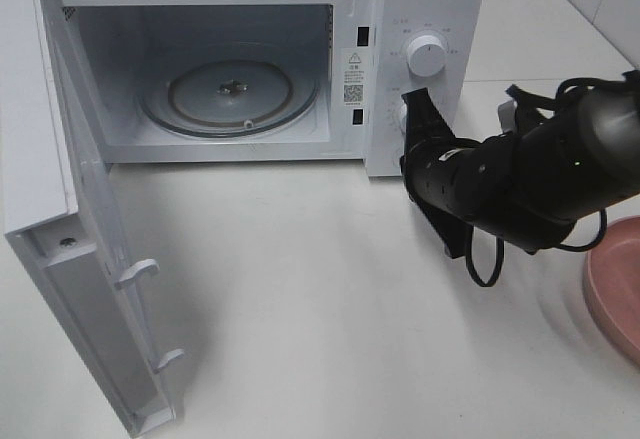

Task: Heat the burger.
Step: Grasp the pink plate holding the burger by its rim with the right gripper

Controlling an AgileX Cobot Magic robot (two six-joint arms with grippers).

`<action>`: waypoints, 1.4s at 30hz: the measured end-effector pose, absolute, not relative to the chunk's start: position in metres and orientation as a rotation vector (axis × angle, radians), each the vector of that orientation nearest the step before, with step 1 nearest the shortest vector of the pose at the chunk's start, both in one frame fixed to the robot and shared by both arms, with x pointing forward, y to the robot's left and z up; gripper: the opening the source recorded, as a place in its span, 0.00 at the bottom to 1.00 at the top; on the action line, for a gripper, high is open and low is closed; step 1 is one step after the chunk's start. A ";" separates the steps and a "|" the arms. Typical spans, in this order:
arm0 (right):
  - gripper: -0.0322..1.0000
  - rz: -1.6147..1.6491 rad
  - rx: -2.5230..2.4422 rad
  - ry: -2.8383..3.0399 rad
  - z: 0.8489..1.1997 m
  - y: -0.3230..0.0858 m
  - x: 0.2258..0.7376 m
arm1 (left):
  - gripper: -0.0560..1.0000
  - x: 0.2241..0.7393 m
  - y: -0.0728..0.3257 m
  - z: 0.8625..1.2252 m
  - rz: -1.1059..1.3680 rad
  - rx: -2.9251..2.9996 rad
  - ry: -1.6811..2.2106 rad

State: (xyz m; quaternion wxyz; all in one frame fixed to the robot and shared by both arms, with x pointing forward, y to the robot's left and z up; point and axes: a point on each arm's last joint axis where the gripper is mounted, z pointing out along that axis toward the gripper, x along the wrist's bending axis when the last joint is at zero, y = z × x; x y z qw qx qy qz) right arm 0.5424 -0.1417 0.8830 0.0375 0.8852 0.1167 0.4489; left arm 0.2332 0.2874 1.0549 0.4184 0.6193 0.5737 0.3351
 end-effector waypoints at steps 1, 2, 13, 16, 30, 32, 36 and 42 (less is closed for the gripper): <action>0.03 1.351 2.716 0.439 0.888 -0.143 0.537 | 0.99 0.233 0.287 1.055 0.841 1.553 1.439; 0.03 1.351 2.716 0.439 0.888 -0.143 0.537 | 0.99 0.233 0.287 1.055 0.841 1.553 1.439; 0.03 1.115 2.597 1.172 0.913 -0.154 0.521 | 0.99 0.233 0.287 1.055 0.841 1.553 1.439; 0.03 1.047 2.563 1.352 0.917 -0.162 0.519 | 0.99 0.233 0.287 1.055 0.841 1.553 1.439; 0.04 0.793 2.400 1.985 0.932 -0.202 0.502 | 0.99 0.233 0.287 1.055 0.841 1.553 1.439; 0.04 0.749 2.333 2.057 0.940 -0.211 0.498 | 0.99 0.233 0.287 1.055 0.841 1.553 1.439; 0.04 0.705 2.259 2.125 0.949 -0.219 0.492 | 0.99 0.233 0.287 1.055 0.841 1.553 1.439; 0.09 0.562 2.113 2.281 0.964 -0.229 0.476 | 0.99 0.233 0.287 1.055 0.841 1.553 1.439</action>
